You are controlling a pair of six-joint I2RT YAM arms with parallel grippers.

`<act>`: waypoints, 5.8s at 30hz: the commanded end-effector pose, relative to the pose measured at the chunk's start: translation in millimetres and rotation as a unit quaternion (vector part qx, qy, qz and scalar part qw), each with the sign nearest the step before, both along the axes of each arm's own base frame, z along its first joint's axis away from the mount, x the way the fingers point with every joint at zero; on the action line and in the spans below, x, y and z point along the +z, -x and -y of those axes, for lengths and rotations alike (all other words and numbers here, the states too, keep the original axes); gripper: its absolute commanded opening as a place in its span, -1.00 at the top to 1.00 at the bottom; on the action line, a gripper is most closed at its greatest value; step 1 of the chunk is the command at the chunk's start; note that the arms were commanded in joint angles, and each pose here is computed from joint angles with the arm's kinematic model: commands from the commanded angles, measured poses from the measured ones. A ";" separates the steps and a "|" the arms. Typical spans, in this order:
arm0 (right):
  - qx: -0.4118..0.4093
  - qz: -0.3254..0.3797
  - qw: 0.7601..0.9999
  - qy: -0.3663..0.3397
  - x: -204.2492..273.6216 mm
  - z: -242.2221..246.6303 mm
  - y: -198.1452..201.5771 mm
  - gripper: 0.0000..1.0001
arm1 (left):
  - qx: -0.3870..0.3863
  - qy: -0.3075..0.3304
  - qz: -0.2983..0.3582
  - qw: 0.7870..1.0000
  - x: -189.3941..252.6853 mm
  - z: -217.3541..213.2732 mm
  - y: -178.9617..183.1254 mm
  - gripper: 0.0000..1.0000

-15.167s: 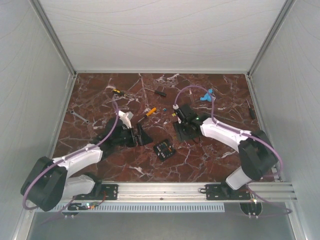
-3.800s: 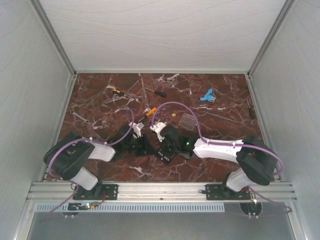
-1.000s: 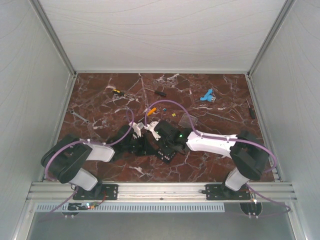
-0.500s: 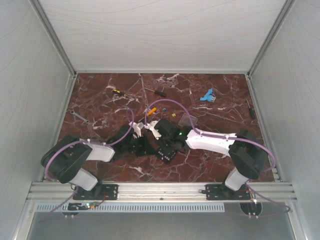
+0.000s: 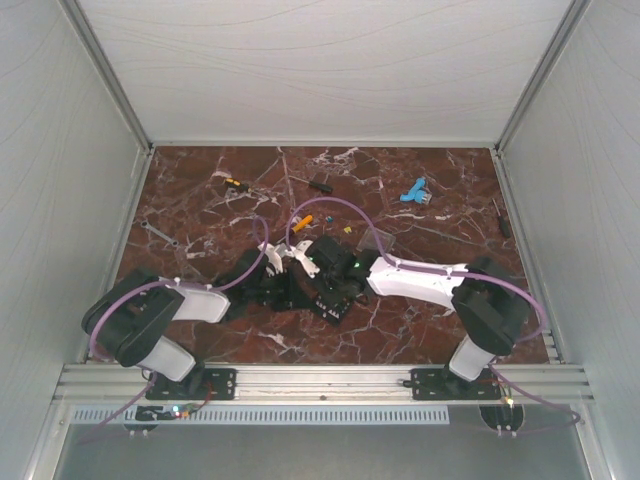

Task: Snap on the fuse box
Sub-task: Install the fuse at the fuse box base.

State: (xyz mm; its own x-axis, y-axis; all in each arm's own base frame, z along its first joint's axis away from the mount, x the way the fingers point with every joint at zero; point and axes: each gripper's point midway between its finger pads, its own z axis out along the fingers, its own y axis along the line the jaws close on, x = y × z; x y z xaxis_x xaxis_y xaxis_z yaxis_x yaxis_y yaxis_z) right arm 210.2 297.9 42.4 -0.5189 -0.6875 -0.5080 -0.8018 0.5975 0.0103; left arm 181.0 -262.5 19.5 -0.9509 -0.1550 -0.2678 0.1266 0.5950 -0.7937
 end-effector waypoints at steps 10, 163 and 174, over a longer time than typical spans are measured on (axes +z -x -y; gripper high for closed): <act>0.011 -0.001 0.993 0.118 -51.5 35.9 5.4 1.00 | 0.009 0.000 0.020 1.000 5.0 -4.6 -15.1 0.45; -0.123 -0.044 0.989 -0.069 44.3 -5.9 -3.3 0.60 | -0.013 0.009 0.037 0.999 9.0 -0.6 -17.0 0.37; -0.142 -0.069 0.986 -0.059 20.2 -9.1 -4.4 0.72 | -0.017 0.014 0.035 0.999 9.6 0.5 -15.0 0.38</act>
